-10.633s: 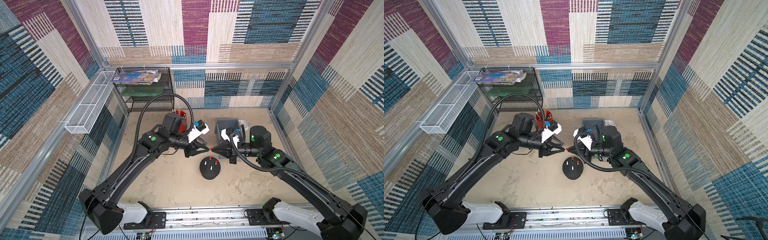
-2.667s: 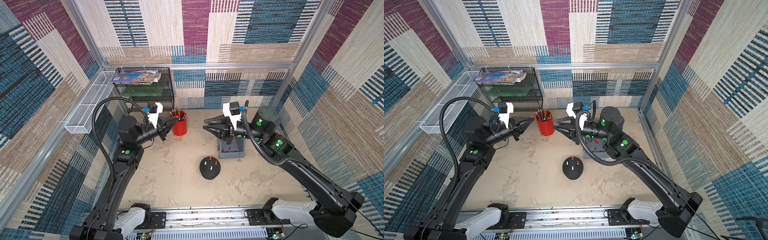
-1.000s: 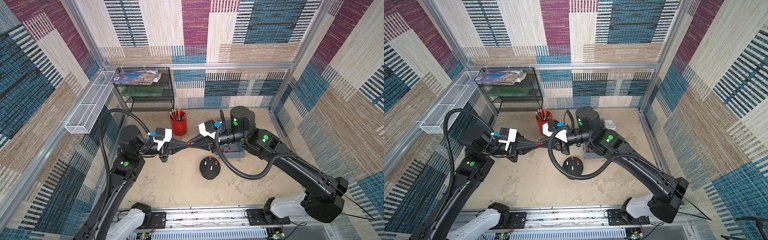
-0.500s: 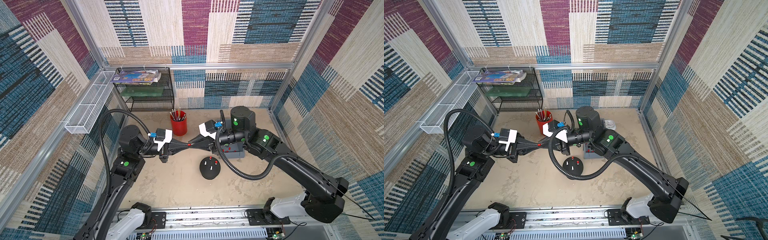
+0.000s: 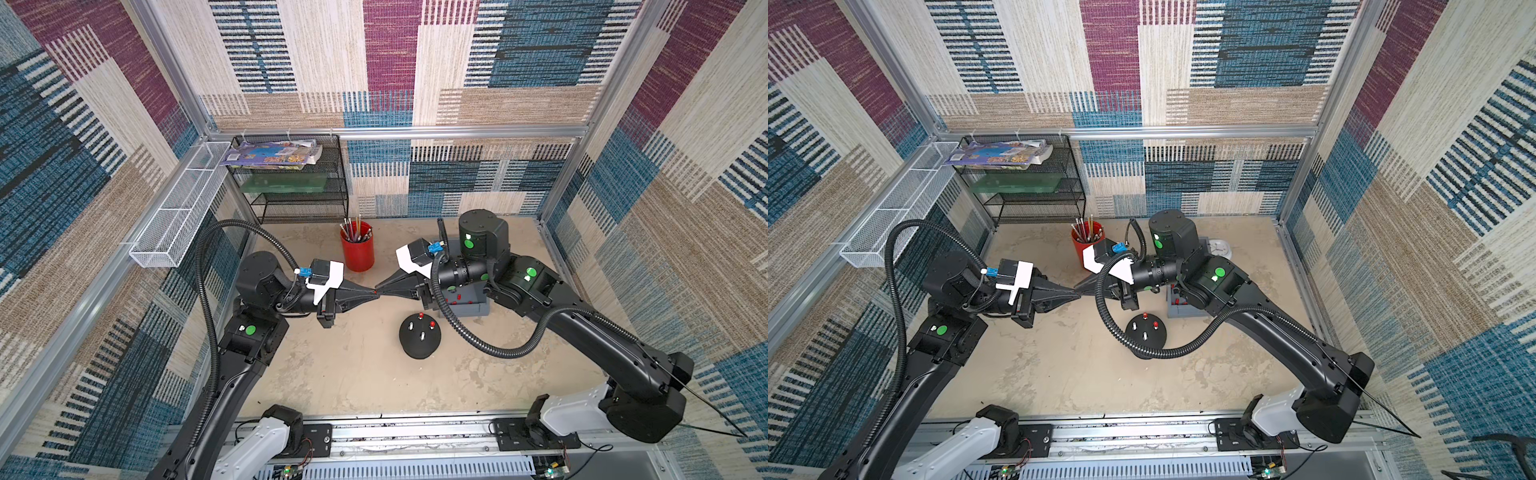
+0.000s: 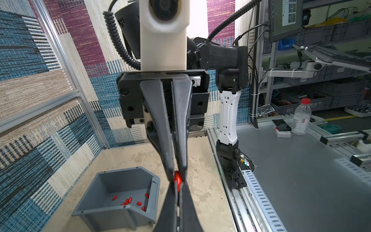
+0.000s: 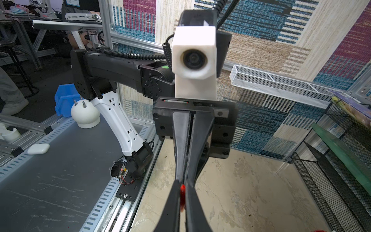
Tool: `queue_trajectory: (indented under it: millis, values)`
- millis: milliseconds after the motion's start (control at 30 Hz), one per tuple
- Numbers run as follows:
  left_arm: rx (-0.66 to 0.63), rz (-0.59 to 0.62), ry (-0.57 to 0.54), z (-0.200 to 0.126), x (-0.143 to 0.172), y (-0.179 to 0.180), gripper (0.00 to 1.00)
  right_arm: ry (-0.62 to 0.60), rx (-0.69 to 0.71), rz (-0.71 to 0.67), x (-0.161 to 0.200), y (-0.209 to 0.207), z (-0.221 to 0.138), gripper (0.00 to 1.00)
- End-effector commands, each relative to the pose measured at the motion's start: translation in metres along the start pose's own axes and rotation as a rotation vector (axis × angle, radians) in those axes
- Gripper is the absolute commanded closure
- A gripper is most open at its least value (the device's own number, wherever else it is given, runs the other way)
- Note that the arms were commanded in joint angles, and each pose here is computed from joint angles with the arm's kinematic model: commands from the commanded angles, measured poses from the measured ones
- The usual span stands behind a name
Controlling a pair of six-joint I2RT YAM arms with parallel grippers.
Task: Cover the protruding screws with screw protection sleeves
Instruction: Pick up the screw protection sleeve from the center of the board.
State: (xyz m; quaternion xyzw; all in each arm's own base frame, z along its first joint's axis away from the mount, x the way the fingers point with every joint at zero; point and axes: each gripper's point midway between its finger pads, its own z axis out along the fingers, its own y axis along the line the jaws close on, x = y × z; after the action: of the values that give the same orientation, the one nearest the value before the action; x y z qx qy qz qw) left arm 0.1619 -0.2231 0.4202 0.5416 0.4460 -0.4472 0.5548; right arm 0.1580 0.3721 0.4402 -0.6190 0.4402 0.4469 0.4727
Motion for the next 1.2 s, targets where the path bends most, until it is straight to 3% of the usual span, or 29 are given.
queue_trajectory:
  millis: [0,200,533,733,1000,1167]
  values:
    - [0.003,0.039,-0.009,-0.001,-0.006,-0.003,1.0,0.017,-0.001,0.002,0.003,0.0,0.002,0.88]
    - [-0.024,0.049,-0.021,-0.002,-0.011,-0.002,1.0,0.037,-0.008,0.02,0.009,0.001,0.004,0.86]
    - [-0.027,0.077,-0.047,-0.005,-0.021,-0.008,1.0,0.043,-0.05,0.051,0.012,0.002,0.01,0.99]
    - [-0.077,0.057,-0.034,-0.006,-0.018,-0.001,1.0,0.017,0.016,0.002,0.003,-0.003,0.008,1.0]
    - [-0.178,0.057,0.007,-0.009,-0.005,0.012,0.75,-0.032,0.047,-0.026,-0.01,0.003,0.0,1.0]
    - [-0.212,0.061,0.036,-0.011,0.002,0.017,0.73,-0.045,0.09,-0.003,-0.012,0.001,-0.008,1.0]
